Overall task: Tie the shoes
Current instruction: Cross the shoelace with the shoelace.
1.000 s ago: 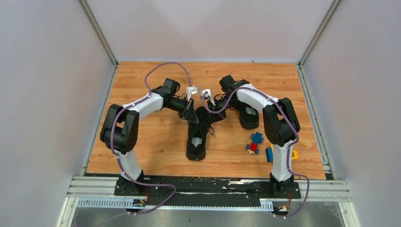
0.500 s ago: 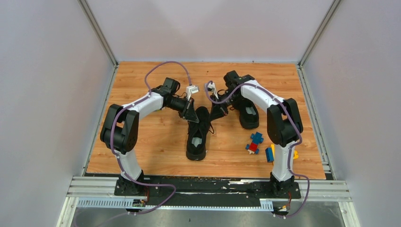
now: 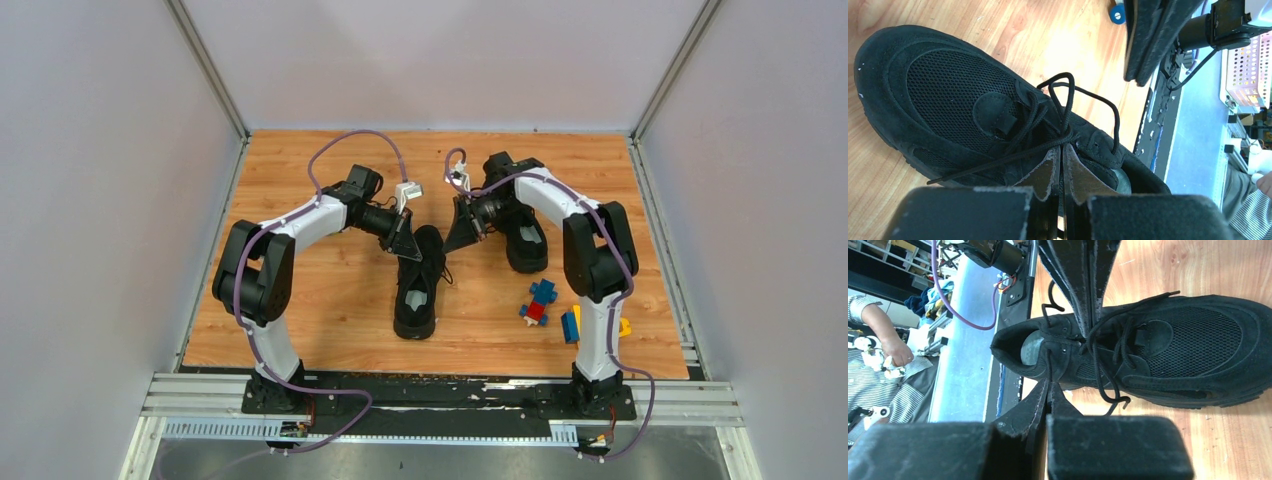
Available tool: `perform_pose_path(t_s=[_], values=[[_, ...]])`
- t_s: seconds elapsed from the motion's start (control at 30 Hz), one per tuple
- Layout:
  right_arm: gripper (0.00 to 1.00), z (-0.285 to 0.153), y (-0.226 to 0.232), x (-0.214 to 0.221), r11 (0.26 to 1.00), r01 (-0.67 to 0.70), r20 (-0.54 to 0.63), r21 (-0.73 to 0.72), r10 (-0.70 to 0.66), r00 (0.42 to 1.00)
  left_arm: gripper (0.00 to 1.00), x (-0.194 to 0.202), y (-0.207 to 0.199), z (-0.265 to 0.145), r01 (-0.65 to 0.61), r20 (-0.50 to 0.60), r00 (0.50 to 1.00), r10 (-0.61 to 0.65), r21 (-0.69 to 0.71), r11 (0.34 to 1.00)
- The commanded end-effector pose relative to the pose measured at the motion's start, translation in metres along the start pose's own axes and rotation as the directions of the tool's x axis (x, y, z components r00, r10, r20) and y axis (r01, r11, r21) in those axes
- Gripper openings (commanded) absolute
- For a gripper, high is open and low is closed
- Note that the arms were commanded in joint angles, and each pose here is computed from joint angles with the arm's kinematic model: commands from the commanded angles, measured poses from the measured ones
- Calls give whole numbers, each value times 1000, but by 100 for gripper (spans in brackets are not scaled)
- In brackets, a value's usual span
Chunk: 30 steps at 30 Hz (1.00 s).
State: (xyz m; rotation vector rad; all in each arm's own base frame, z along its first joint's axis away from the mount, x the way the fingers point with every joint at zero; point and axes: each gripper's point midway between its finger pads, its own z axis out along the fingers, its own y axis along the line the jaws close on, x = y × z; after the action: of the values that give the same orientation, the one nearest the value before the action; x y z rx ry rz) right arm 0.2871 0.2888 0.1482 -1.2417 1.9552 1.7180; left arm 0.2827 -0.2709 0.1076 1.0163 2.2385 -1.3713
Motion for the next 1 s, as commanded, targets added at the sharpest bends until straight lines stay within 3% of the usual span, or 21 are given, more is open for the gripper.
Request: perform_pose_path(t_s=[0.0,0.07,0.27,0.4,0.53,0.7,0.77,0.97], values=[[0,1,-1,-12,997,79,38,9,-79,996,5,-14,-5,-1,-63,20,998,63,15,998],[0,-1,-7,-10,991,116,17,63,-117,993,5,-14,-5,-1,-65,18,998,64,14,998],[25,-7,-27,6,921,302,-46,246,-300,953,4,-14,-5,-2,-65,18,998,65,13,998],[38,-4,-31,9,907,330,-69,261,-323,944,4,-14,-6,-1,-63,17,998,63,16,998],[43,5,-35,7,906,346,-81,244,-337,938,4,-14,-6,0,-65,15,998,64,17,998],[39,15,-45,2,896,370,-104,245,-355,929,4,-14,-6,0,-64,13,998,64,16,998],[29,15,-49,-1,893,374,-109,251,-357,928,4,-13,-6,0,-67,12,998,67,16,998],[10,11,-55,-2,870,403,-144,283,-377,915,4,-12,-7,-1,-67,6,998,66,17,998]])
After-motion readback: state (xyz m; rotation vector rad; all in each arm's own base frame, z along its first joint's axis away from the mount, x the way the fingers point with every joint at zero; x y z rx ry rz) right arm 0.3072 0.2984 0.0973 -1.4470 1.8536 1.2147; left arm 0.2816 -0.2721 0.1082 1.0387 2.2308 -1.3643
